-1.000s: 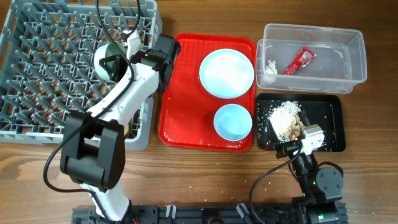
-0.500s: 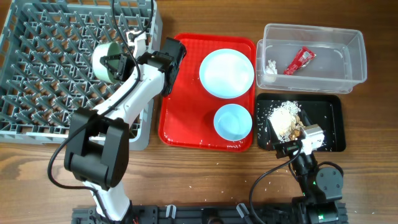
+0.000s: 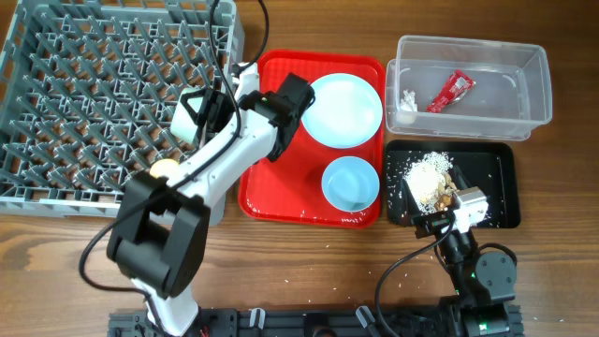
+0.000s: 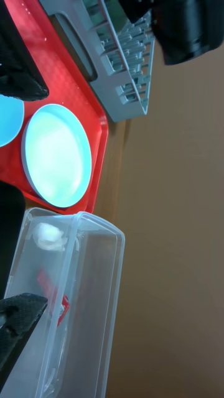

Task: Sort waste into correct bins and load items into the dishwasher rack
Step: 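Move the left gripper to the second light-blue bowl and grasp it, then carry the second bowl into the dish rack and release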

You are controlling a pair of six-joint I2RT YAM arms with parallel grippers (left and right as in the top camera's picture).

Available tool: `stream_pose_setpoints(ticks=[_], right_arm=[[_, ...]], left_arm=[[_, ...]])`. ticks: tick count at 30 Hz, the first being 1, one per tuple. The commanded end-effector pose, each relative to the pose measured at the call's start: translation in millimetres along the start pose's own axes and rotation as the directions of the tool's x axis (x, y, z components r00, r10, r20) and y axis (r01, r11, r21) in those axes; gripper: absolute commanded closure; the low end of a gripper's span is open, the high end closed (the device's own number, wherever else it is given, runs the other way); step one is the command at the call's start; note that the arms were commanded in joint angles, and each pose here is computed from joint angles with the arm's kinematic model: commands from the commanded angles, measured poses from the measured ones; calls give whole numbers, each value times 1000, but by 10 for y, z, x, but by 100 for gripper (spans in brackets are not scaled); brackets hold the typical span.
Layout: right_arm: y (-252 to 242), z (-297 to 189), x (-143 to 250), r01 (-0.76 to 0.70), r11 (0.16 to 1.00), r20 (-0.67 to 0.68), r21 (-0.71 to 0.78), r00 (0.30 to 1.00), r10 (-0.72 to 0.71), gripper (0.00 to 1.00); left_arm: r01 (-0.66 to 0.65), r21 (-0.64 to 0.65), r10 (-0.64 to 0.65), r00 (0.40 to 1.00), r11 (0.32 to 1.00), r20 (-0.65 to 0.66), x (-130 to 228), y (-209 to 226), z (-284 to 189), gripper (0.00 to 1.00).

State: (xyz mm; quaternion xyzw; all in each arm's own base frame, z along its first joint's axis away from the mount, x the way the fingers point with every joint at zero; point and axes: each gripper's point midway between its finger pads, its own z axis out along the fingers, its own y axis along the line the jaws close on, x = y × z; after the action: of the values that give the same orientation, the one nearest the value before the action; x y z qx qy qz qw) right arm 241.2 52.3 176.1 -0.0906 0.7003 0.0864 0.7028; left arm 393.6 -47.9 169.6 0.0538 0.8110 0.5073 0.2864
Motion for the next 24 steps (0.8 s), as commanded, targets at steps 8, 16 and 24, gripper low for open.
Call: stream_pose_setpoints(ticks=[8, 16, 24], right_arm=[[8, -4, -16, 14, 1000, 8, -6, 1000, -14, 0], [8, -4, -16, 15, 1000, 8, -6, 1000, -15, 0], [8, -4, -16, 15, 1000, 8, -6, 1000, -15, 0]], left_arm=[[324, 938, 37, 943, 126, -331, 45, -1132, -1832, 35], [334, 919, 177, 911, 212, -372, 571, -2129, -2168, 49], [392, 898, 131, 897, 201, -422, 402, -1971, -2184, 46]])
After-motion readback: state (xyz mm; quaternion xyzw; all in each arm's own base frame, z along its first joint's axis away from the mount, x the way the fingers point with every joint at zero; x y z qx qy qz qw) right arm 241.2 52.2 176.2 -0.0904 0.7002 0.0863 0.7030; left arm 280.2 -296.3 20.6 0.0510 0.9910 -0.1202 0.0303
